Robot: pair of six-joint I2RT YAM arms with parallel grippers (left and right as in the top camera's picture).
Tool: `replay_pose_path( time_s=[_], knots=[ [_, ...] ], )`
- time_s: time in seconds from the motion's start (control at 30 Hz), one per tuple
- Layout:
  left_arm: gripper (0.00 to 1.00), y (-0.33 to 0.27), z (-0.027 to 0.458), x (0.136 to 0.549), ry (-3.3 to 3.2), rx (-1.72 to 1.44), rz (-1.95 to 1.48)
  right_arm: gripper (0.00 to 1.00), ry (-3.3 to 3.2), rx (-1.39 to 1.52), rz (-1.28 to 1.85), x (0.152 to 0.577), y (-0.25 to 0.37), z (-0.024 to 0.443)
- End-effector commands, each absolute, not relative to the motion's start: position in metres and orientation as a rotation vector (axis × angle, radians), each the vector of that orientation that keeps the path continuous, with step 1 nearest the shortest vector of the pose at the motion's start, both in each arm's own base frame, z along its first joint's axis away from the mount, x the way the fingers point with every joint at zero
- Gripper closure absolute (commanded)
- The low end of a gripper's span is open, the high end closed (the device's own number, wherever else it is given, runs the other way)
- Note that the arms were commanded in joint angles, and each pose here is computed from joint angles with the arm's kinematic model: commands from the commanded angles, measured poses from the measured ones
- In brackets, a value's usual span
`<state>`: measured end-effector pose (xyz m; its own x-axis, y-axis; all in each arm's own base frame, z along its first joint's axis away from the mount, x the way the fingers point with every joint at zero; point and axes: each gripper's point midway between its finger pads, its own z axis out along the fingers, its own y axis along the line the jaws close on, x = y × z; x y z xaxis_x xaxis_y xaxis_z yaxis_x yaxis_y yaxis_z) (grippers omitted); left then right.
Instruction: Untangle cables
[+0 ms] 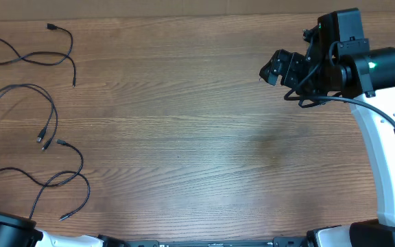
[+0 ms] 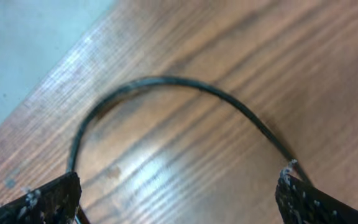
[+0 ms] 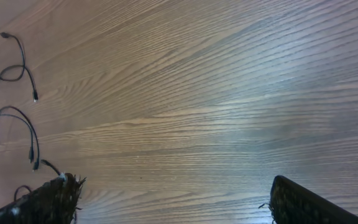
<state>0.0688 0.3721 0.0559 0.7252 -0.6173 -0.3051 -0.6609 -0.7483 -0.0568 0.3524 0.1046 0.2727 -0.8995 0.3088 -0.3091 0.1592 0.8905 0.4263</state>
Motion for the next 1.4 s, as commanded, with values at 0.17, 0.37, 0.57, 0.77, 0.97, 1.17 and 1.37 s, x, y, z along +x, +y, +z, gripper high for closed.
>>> replay_pose_path(
  time_s=[0.17,0.37,0.57,0.77,0.97,1.17,1.37],
  knots=[
    [0.0,0.382,0.059,0.022,0.793,-2.792,0.55,0.03,2.674,0.348,0.547,0.353,0.103,0.276],
    [0.0,0.385,0.036,0.019,0.702,-2.79,0.35,0.03,2.678,0.349,0.547,0.352,0.103,0.275],
    [0.0,0.399,0.028,0.027,0.753,-2.695,0.26,0.03,2.698,0.354,0.547,0.348,0.103,0.273],
    [0.0,0.416,0.035,0.049,0.828,-2.582,0.15,0.03,2.703,0.356,0.546,0.347,0.103,0.273],
    [0.0,0.416,0.037,0.076,0.863,-2.531,-0.02,0.03,2.696,0.354,0.548,0.348,0.103,0.273],
    [0.0,0.411,0.039,0.097,0.825,-2.529,-0.158,0.03,2.696,0.353,0.547,0.348,0.103,0.273],
    [0.0,0.406,0.031,0.071,0.8,-2.613,0.028,0.03,2.68,0.348,0.552,0.352,0.104,0.275]
  ],
)
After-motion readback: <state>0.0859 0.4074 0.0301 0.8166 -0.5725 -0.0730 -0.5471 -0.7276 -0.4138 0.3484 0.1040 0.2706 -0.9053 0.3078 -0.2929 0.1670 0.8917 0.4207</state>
